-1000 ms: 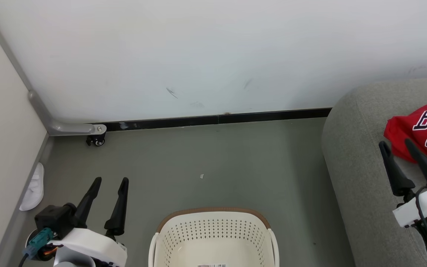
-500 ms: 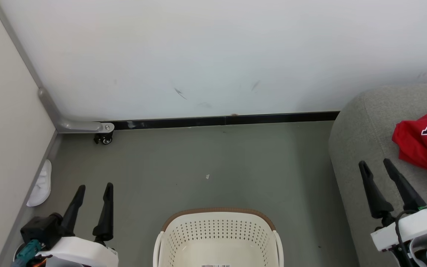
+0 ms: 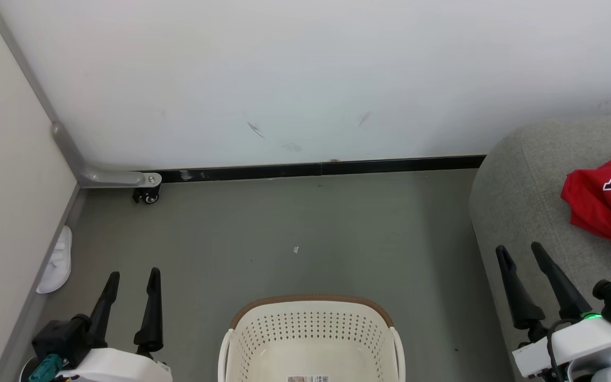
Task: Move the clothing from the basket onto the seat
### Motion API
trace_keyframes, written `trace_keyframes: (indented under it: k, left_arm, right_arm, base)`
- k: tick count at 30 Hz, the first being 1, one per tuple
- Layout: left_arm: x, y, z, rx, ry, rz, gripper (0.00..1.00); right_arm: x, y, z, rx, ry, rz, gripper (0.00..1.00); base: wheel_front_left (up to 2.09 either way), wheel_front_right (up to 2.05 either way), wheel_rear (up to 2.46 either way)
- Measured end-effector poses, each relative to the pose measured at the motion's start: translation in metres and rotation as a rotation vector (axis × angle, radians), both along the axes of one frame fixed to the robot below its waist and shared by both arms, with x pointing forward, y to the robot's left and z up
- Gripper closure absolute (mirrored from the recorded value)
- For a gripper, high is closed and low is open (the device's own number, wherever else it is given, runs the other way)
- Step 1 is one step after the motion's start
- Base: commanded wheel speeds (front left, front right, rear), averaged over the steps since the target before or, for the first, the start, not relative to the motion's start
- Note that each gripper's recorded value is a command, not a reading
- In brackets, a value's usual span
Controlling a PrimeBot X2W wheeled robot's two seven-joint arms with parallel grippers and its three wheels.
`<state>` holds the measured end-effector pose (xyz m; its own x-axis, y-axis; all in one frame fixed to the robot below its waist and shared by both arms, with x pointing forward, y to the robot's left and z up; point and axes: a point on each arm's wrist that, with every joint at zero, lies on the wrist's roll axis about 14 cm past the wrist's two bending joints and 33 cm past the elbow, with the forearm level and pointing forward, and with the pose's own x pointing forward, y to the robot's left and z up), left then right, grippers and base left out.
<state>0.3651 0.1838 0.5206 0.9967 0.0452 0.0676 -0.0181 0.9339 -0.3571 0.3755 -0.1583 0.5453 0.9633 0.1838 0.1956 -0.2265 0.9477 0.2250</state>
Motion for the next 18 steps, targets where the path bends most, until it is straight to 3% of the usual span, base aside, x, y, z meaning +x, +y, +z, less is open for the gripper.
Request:
trace_keyframes:
  k: [18]
  left_arm:
    - [0.001,0.004,0.002,0.028,-0.023,0.017,0.0]
  right_arm:
    - [-0.009,0.004,-0.01,-0.038,0.022,-0.007,0.0]
  base:
    - [0.0,0.0,0.0]
